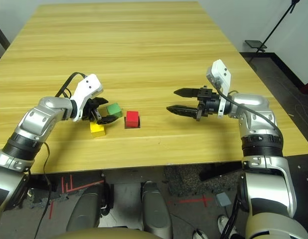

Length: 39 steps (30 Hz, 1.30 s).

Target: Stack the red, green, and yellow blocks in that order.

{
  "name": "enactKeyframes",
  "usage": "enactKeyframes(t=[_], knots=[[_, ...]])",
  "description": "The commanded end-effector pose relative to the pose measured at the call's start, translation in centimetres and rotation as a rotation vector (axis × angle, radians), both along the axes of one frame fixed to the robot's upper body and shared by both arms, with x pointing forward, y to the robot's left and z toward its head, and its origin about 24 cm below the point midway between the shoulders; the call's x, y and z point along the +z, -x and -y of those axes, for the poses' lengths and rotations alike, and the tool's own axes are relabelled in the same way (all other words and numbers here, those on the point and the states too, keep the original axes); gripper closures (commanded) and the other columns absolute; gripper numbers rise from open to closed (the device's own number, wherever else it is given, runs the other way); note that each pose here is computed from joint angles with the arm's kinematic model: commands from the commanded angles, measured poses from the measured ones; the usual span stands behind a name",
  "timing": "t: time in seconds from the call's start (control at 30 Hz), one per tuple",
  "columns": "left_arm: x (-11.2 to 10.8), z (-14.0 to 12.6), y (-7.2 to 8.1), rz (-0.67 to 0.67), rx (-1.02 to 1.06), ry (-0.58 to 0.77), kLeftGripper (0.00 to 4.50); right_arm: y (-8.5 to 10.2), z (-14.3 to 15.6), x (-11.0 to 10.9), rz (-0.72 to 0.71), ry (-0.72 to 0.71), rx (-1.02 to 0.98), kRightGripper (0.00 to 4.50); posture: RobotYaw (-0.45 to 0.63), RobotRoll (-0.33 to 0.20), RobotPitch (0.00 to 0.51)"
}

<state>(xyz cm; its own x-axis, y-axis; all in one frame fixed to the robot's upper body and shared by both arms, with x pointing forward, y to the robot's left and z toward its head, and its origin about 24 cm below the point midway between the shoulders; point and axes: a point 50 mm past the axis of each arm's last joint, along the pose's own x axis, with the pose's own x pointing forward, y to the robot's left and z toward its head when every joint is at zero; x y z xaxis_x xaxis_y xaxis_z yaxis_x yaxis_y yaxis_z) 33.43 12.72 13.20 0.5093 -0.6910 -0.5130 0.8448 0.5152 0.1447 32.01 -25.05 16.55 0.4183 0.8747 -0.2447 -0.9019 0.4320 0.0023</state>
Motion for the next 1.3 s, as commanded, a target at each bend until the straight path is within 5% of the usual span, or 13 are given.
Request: enactKeyframes(t=[0.03, 0.1, 0.3, 0.6, 0.73, 0.93, 1.3], knots=[[-0.4, 0.4, -0.3, -0.016, 0.011, -0.019, 0.19, 0.3, -0.5, -0.2, -0.005, -0.028, 0.005, 0.01, 0.18, -0.069, 0.135], [-0.6, 0.5, -0.5, -0.021, 0.016, -0.024, 0.53, 0.3, -0.7, -0.2, -0.006, -0.035, 0.005, 0.0, 0.18, -0.064, 0.139], [-1.1, 0.8, -0.6, -0.035, 0.004, -0.05, 2.48, 0.4, -0.9, -0.3, -0.007, -0.042, -0.002, 0.0, 0.17, -0.059, 0.143], [4.2, 2.1, -0.9, 0.074, -0.085, -0.003, 2.48, 0.2, -0.1, -0.6, -0.005, -0.051, -0.032, 0.0, 0.19, -0.045, 0.137], [6.5, 4.3, 0.2, 0.09, -0.196, 0.046, 2.48, 0.3, 0.4, -1.1, -0.015, -0.052, -0.033, 0.0, 0.18, -0.036, 0.135], [6.2, 5.9, 1.5, 0.042, -0.287, 0.05, 2.48, 0.5, 1.2, -1.6, -0.024, -0.045, -0.039, 0.0, 0.17, -0.029, 0.133], [4.0, 5.6, 1.4, 0.003, -0.309, 0.001, 2.48, 1.0, 1.7, -1.9, -0.027, -0.054, -0.076, 0.0, 0.13, -0.027, 0.138]])
